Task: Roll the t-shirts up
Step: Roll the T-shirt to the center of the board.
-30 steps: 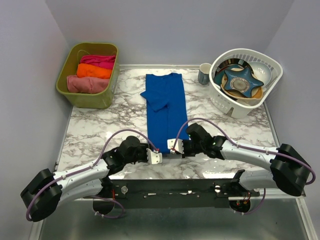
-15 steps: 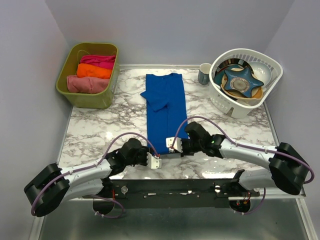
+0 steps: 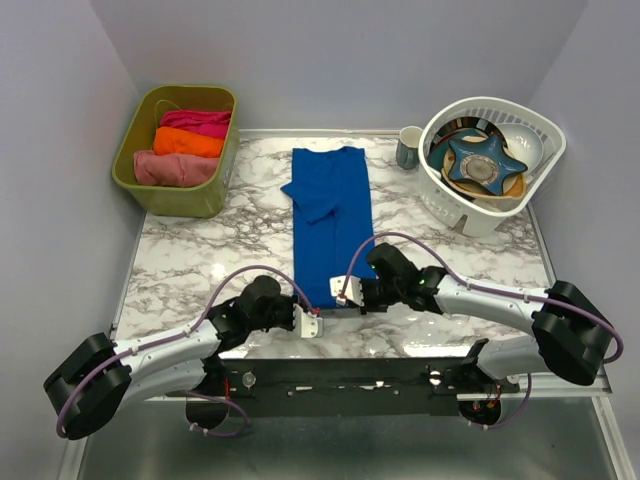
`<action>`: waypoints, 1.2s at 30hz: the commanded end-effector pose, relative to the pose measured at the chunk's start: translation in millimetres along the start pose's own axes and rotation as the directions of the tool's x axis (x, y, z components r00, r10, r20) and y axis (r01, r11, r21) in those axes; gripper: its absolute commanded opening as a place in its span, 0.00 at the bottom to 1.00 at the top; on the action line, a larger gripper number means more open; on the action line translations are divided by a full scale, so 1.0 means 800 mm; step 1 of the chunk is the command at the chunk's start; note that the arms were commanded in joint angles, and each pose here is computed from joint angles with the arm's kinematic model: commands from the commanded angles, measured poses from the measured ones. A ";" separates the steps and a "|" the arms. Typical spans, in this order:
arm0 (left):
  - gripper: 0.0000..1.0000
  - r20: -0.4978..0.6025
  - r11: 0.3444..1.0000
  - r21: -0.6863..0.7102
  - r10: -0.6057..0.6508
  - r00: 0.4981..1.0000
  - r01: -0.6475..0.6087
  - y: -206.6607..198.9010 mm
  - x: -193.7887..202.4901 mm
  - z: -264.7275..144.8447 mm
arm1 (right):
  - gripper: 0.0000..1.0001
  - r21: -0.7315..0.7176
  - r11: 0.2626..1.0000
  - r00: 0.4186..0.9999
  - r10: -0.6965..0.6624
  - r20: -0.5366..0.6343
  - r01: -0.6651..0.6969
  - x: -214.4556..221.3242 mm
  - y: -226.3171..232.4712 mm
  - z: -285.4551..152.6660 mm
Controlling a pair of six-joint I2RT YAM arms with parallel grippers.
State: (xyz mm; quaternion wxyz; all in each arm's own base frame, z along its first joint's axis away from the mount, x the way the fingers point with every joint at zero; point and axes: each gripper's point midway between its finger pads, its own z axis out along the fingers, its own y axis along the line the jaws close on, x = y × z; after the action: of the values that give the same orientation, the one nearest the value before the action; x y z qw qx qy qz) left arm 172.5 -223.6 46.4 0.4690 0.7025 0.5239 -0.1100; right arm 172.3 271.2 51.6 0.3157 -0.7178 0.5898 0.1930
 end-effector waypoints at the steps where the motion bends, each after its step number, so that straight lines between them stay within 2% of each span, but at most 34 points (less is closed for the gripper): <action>1: 0.00 0.026 0.997 0.082 -0.003 1.000 0.001 -0.009 -0.016 -0.002 | 0.01 -0.068 0.998 0.999 -0.017 0.029 0.019 -0.012 0.010 -0.003; 7: 0.00 0.042 0.967 0.224 -0.137 0.990 0.124 -0.024 -0.051 -0.024 | 0.01 -0.219 0.975 0.998 -0.008 0.063 0.021 -0.021 0.046 -0.029; 9: 0.00 0.027 0.943 0.274 -0.207 0.978 0.191 -0.030 -0.063 -0.036 | 0.01 -0.268 0.963 0.996 0.000 0.092 0.025 -0.031 0.053 -0.040; 10: 0.00 0.021 0.932 0.296 -0.223 0.975 0.207 -0.034 -0.066 -0.040 | 0.01 -0.313 0.950 0.997 0.024 0.069 -0.001 -0.026 0.064 -0.047; 11: 0.00 -0.018 0.911 0.334 -0.251 0.968 0.243 -0.045 -0.063 -0.047 | 0.01 -0.334 0.943 0.997 0.020 0.073 0.006 -0.026 0.067 -0.051; 16: 0.00 -0.017 0.903 0.339 -0.276 0.961 0.265 -0.040 -0.074 -0.060 | 0.01 -0.455 0.888 0.993 0.105 0.059 -0.066 -0.026 0.082 -0.068; 21: 0.00 -0.074 0.839 0.457 -0.296 0.952 0.296 -0.054 -0.075 -0.063 | 0.01 -0.501 0.853 0.980 0.194 0.045 -0.146 -0.023 0.056 -0.070; 22: 0.00 -0.085 0.831 0.460 -0.310 0.947 0.314 -0.050 -0.071 -0.064 | 0.01 -0.547 0.814 0.973 0.231 -0.004 -0.195 -0.014 0.062 -0.068; 23: 0.00 -0.084 0.812 0.488 -0.322 0.943 0.321 -0.052 -0.071 -0.066 | 0.02 -0.552 0.817 0.978 0.209 0.015 -0.166 -0.017 0.052 -0.069; 29: 0.00 -0.169 0.720 0.538 -0.417 0.893 0.438 -0.022 -0.049 -0.060 | 0.02 -0.632 0.733 0.959 0.276 -0.059 -0.250 0.003 0.042 -0.063; 33: 0.00 -0.199 0.665 0.575 -0.452 0.869 0.478 -0.001 -0.041 -0.047 | 0.02 -0.637 0.727 0.958 0.279 -0.070 -0.258 0.007 0.021 -0.056; 36: 0.00 -0.211 0.652 0.576 -0.465 0.860 0.493 0.011 -0.033 -0.038 | 0.02 -0.639 0.717 0.953 0.286 -0.097 -0.280 0.016 0.011 -0.049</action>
State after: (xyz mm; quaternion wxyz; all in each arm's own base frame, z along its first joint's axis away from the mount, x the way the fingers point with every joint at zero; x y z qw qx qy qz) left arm 164.1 -225.5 85.0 0.2072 0.6626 0.6325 -0.3436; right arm 163.0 248.4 72.7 0.0697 -0.6935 0.5760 0.4271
